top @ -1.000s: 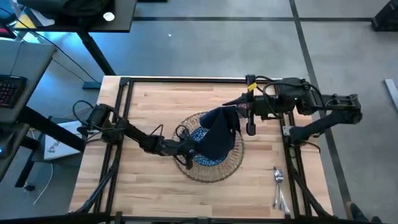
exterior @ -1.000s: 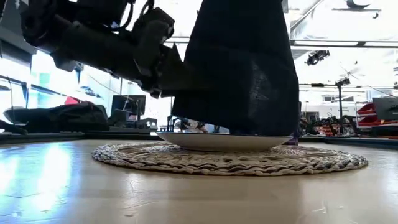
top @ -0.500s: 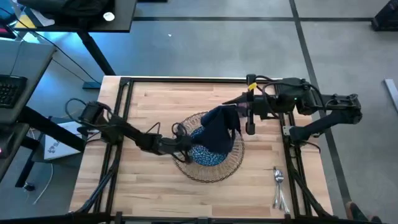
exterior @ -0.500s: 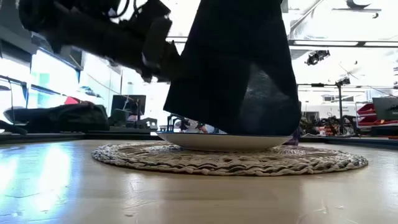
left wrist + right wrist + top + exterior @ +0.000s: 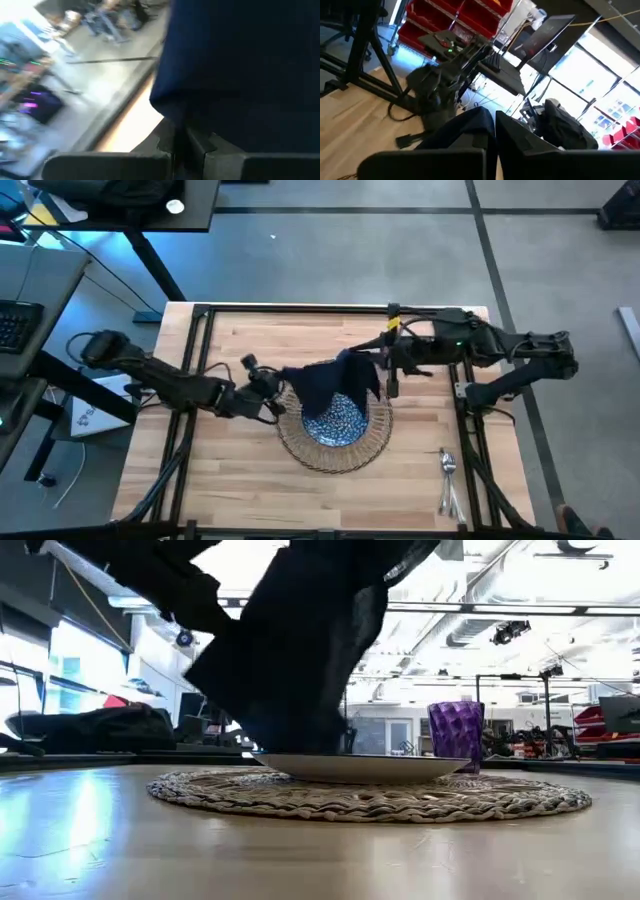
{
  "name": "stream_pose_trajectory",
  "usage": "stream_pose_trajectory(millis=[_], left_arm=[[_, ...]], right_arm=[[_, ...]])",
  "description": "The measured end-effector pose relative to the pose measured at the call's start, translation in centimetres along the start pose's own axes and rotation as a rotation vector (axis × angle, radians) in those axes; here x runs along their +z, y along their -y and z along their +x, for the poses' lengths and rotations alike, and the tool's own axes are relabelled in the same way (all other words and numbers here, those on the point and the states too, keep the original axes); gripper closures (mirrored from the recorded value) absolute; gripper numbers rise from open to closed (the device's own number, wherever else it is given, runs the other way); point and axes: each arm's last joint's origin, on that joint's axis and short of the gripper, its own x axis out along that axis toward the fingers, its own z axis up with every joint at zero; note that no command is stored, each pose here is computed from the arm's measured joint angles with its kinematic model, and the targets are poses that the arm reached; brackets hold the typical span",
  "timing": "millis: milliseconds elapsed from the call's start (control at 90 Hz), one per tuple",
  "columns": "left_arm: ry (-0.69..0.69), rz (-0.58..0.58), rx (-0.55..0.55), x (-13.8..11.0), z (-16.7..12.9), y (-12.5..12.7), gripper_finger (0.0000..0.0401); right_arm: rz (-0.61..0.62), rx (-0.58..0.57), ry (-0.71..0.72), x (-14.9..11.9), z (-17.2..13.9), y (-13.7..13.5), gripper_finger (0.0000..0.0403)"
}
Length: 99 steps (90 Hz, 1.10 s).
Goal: Set table place
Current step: Fold the blue table napkin
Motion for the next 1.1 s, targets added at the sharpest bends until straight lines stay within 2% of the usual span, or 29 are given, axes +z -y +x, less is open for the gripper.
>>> stream_pose_trajectory(millis=[200,433,622,800,922,1100], left_arm=[[0.007,0.181,0.193,0.9,-1.2,-2.8,0.0401],[-0.030,0.261,0.315,1.5,-1.8,-6.7,0.0401],[-0.070,0.281,0.383,1.4,-2.0,-9.5,0.0401],[-0.080,0.255,0.415,1.3,-2.3,-11.3,0.0401],[-0.079,0.198,0.347,0.5,-1.4,-11.6,0.0401],[-0.162,0.190,0.323,-1.3,0.1,-11.7,0.0401]], right_arm=[[-0.048,-0.082,-0.137,-1.3,2.2,-0.7,0.0403],[-0.064,-0.152,-0.311,-3.8,4.2,-0.1,0.0403],[-0.050,-0.150,-0.460,-6.8,5.8,0.8,0.0403],[-0.078,-0.161,-0.565,-9.2,6.6,2.2,0.0403],[-0.070,-0.148,-0.638,-11.4,7.4,2.9,0.0403],[-0.070,-0.109,-0.777,-15.5,8.0,2.8,0.0403]])
